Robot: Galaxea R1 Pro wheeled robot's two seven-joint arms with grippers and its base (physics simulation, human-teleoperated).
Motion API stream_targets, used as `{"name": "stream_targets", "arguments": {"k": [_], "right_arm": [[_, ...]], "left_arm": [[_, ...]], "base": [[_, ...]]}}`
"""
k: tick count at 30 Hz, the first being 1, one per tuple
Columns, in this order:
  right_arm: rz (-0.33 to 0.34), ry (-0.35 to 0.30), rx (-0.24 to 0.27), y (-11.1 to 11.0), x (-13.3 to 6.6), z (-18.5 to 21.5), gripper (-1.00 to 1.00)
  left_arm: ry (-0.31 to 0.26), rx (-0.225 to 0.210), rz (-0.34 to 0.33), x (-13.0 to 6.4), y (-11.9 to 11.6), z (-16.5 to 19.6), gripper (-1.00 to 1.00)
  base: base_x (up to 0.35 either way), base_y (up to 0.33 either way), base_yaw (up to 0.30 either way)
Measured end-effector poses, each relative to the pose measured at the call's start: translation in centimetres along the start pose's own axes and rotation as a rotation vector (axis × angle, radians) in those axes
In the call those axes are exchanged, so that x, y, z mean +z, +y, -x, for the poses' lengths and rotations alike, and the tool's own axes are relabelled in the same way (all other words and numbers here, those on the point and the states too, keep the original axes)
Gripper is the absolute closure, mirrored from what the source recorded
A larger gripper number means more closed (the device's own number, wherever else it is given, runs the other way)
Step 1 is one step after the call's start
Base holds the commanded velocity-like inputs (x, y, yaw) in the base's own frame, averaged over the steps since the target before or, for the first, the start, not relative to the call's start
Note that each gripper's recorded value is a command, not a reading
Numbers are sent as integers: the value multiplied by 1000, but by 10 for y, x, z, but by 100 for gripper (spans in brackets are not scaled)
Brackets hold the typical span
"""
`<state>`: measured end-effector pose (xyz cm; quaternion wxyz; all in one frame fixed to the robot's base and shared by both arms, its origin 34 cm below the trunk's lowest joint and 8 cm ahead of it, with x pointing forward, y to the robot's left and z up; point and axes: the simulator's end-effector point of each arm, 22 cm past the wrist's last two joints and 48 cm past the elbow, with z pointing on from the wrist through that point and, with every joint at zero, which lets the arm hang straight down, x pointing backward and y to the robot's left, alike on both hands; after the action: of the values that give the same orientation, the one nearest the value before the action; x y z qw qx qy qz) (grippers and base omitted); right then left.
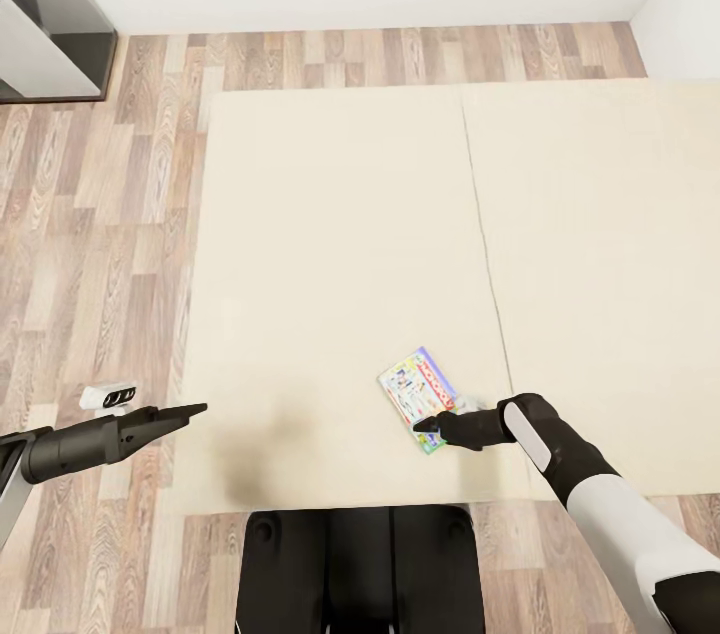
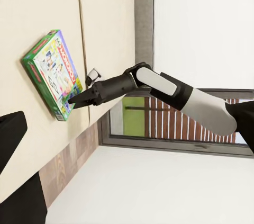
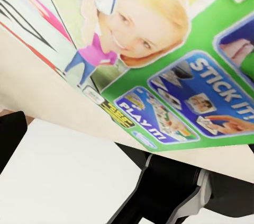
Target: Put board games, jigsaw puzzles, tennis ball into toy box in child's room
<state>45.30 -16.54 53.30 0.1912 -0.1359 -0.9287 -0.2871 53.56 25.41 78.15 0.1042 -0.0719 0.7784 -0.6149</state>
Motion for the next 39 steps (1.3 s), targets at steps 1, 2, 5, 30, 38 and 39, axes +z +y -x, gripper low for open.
{"name": "stream_targets", "arguments": {"k": [1, 2, 5, 30, 38, 39], "right_arm": [[0, 0, 0, 0, 0, 0, -100], [-1, 0, 0, 0, 0, 0, -100], [0, 0, 0, 0, 0, 0, -100], [-1, 0, -1, 0, 0, 0, -100], [-2, 0, -2, 0, 0, 0, -100], [-4, 0, -3, -1, 0, 0, -100]], "left_arm": [[0, 0, 0, 0, 0, 0, -100], [0, 0, 0, 0, 0, 0, -100], [0, 0, 0, 0, 0, 0, -100], [-1, 0, -1, 0, 0, 0, -100], [-1, 0, -1, 0, 0, 0, -100], [0, 0, 0, 0, 0, 0, -100]], "base": [[0, 60, 0], [0, 88, 0], [0, 97, 0], [0, 8, 0], [0, 0, 0], [0, 0, 0]]}}
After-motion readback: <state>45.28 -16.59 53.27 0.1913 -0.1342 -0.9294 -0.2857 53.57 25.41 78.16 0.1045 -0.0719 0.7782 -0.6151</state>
